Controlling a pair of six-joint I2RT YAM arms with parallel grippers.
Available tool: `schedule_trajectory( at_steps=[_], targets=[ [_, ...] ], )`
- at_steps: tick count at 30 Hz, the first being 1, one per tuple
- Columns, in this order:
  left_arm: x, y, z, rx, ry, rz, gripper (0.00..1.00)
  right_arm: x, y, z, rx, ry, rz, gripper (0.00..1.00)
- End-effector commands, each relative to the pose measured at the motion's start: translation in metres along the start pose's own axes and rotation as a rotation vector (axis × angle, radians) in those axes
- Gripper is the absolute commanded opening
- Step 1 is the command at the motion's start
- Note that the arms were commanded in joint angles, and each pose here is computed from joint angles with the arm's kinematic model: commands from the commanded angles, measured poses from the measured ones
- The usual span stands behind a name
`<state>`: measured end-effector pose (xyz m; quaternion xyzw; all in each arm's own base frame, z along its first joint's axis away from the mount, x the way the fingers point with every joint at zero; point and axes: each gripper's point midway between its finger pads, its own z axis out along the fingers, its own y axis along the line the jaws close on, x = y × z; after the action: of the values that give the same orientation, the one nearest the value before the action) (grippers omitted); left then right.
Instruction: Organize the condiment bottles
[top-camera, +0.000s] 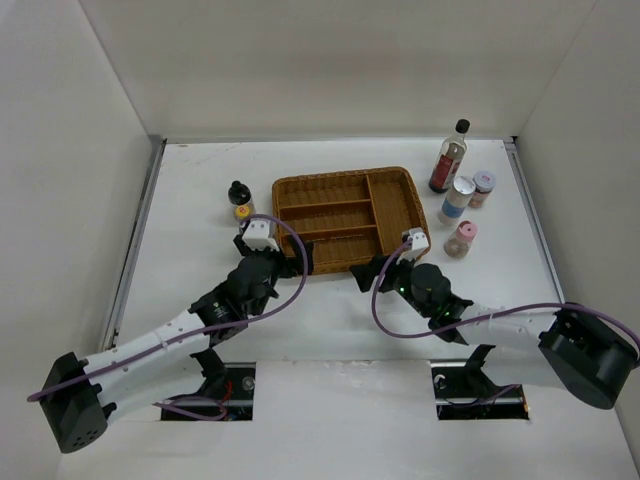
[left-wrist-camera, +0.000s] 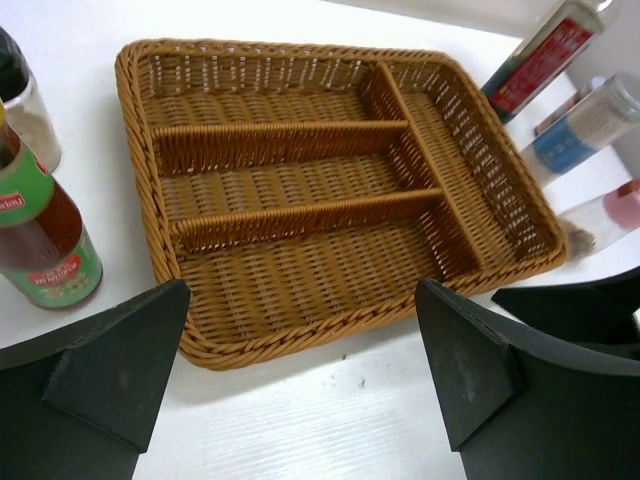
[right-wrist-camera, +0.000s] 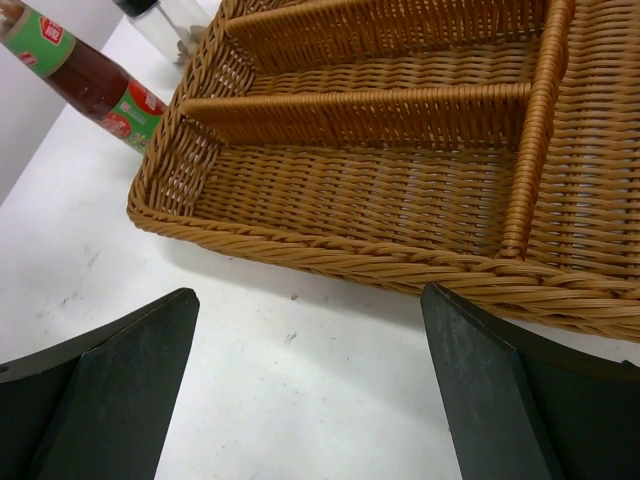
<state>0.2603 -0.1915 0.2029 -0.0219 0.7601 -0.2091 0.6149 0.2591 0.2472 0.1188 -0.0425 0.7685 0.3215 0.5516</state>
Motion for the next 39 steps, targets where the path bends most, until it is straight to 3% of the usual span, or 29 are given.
schedule_trajectory(
  at_steps=[1,11,15,16,18,19,20,21,23,24,26,29,39],
  targets=[
    [-0.004,-0.005,0.000,0.024,-0.016,-0.028,1.00,-0.018,0.007,0.001,-0.025,-0.069,0.027,1.00],
    [-0.034,0.020,-0.003,-0.061,-0.123,-0.036,1.00,-0.019,0.007,0.000,-0.025,-0.077,0.038,1.00],
    [-0.066,0.026,-0.005,-0.040,-0.243,-0.096,0.98,-0.012,0.009,0.005,-0.032,-0.041,0.032,1.00],
    [-0.075,0.025,-0.004,-0.021,-0.260,-0.102,0.82,-0.010,0.014,0.007,-0.054,-0.027,0.031,0.93],
    [-0.089,0.024,-0.005,-0.008,-0.274,-0.089,0.35,-0.008,0.018,0.007,-0.077,-0.014,0.029,0.39],
    [-0.095,0.027,-0.007,-0.021,-0.272,-0.081,0.28,-0.009,0.019,0.006,-0.079,-0.011,0.030,0.24],
    [-0.097,0.031,-0.008,-0.040,-0.264,-0.072,0.27,-0.010,0.020,0.004,-0.082,-0.010,0.030,0.18],
    [-0.100,0.039,-0.008,-0.077,-0.263,-0.066,0.29,-0.011,0.020,0.004,-0.080,-0.013,0.027,0.19],
    [-0.107,0.055,-0.009,-0.154,-0.269,-0.061,0.51,-0.012,0.020,0.004,-0.080,-0.019,0.026,0.31],
    [-0.109,0.062,-0.009,-0.194,-0.266,-0.056,0.64,-0.012,0.021,0.004,-0.082,-0.023,0.027,0.44],
    [-0.112,0.075,-0.007,-0.267,-0.242,-0.037,0.80,-0.011,0.022,0.005,-0.090,-0.022,0.027,0.69],
    [-0.105,0.087,0.007,-0.333,-0.179,-0.009,0.84,-0.010,0.026,0.005,-0.100,-0.018,0.023,0.82],
    [-0.069,0.103,0.046,-0.411,0.014,0.073,0.79,-0.003,0.029,0.006,-0.109,0.005,0.013,0.85]
  ],
)
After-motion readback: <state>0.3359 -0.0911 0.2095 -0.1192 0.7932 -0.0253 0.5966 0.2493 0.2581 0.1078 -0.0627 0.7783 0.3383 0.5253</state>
